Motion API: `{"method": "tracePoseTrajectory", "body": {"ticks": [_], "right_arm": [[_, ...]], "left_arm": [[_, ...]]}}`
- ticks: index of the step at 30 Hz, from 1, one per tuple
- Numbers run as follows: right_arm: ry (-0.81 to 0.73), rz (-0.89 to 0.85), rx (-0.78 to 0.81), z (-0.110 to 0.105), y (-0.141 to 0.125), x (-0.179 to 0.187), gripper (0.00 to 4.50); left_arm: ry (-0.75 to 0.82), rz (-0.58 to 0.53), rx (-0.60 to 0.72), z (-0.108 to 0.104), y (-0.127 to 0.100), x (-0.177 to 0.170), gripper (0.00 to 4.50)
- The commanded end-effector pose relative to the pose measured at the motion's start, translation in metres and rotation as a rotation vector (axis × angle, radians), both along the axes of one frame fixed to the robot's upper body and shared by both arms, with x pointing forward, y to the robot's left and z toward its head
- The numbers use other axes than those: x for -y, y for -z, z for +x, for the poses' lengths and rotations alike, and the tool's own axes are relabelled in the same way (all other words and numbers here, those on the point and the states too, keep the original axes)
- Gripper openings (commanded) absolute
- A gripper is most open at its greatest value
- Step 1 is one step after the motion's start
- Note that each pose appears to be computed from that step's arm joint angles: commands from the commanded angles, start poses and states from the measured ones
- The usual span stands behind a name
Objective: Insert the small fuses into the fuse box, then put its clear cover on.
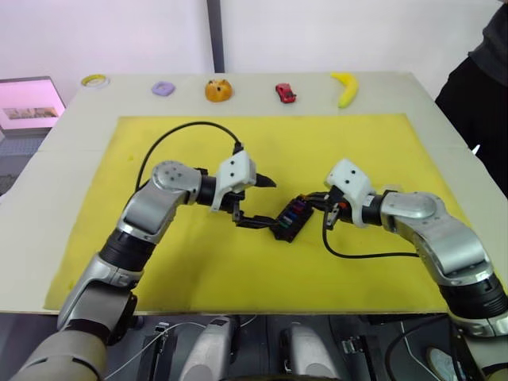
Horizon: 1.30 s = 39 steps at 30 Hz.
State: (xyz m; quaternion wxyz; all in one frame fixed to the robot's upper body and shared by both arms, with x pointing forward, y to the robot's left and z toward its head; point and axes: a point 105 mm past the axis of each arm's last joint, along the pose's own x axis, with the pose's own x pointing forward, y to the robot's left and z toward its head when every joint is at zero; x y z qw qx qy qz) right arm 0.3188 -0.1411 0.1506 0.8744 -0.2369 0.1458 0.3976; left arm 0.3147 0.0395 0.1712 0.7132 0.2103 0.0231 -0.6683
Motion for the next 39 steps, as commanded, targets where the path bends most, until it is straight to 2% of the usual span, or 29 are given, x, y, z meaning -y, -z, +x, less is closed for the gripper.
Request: {"method": "tracePoseTrajectory", "body": {"ticks": [1, 4, 7, 16, 19, 22, 25, 28, 39], "right_arm": [[-0.019, -0.002, 0.03, 0.0, -0.01, -0.002, 0.0], [-0.026, 0.007, 0.044, -0.002, -0.015, -0.004, 1.01], [-0.031, 0.022, 0.077, -0.005, -0.028, -0.005, 2.42], [-0.022, 0.058, 0.119, -0.01, -0.048, -0.003, 2.42], [-0.043, 0.141, 0.142, -0.013, -0.054, -0.007, 2.42], [-0.06, 0.186, 0.181, -0.016, -0.048, -0.006, 2.42], [-0.058, 0.235, 0.188, -0.02, -0.036, -0.006, 1.59], [-0.066, 0.255, 0.19, -0.022, -0.023, -0.009, 0.09], [-0.043, 0.309, 0.17, -0.016, -0.008, -0.01, 0.03]], "left_arm": [[0.012, -0.022, 0.045, -0.003, -0.01, 0.002, 4.46], [0.011, -0.023, 0.046, -0.002, -0.01, 0.002, 4.5], [0.01, -0.024, 0.048, -0.002, -0.01, 0.002, 4.5], [0.006, -0.032, 0.051, -0.001, -0.011, 0.002, 4.5], [0.008, -0.036, 0.052, -0.001, -0.011, 0.003, 4.5], [0.009, -0.039, 0.052, -0.002, -0.011, 0.004, 4.5], [0.012, -0.035, 0.056, -0.003, -0.01, 0.004, 4.5], [0.012, -0.035, 0.056, -0.003, -0.01, 0.004, 4.5], [0.015, -0.03, 0.059, -0.003, -0.01, 0.006, 4.5]]}}
